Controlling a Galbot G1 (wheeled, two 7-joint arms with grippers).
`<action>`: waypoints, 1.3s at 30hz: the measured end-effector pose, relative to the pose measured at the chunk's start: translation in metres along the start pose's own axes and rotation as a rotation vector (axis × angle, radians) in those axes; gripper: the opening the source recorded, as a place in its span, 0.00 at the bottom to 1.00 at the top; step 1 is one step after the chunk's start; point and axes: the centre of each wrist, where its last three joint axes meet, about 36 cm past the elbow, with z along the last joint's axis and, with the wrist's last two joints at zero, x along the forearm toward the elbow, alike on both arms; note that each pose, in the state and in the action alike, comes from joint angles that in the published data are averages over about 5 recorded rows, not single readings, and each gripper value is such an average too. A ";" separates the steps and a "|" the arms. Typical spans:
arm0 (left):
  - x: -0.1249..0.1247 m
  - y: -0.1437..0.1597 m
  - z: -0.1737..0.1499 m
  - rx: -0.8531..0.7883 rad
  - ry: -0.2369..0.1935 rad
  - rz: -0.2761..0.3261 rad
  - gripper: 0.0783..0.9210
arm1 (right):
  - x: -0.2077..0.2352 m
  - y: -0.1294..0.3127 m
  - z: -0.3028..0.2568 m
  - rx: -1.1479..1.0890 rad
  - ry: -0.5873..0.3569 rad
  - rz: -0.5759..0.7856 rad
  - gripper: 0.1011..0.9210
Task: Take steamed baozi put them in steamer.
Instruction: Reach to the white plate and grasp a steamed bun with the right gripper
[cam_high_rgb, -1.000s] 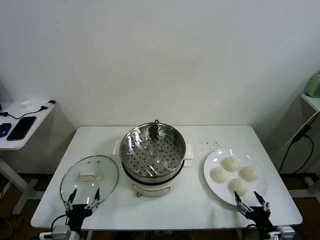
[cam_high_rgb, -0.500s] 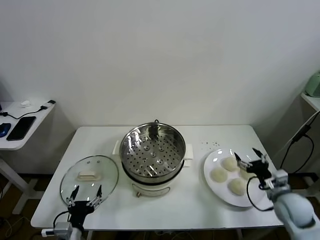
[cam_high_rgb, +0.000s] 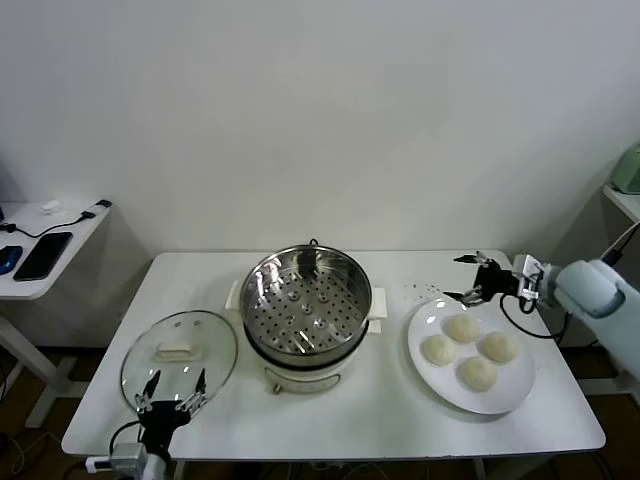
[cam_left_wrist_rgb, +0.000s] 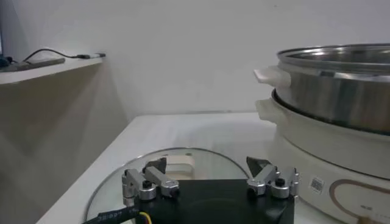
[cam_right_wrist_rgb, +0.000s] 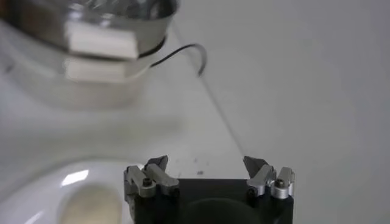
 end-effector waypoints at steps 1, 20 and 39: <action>0.000 0.000 0.000 0.000 -0.001 0.001 0.88 | 0.003 -0.007 -0.002 0.016 0.024 -0.029 0.88; -0.003 -0.002 0.009 0.002 0.015 0.006 0.88 | -0.059 -0.028 -0.008 -0.033 0.332 -0.310 0.88; -0.002 -0.005 0.013 0.008 0.024 0.005 0.88 | -0.134 -0.025 -0.016 -0.017 0.438 -0.331 0.87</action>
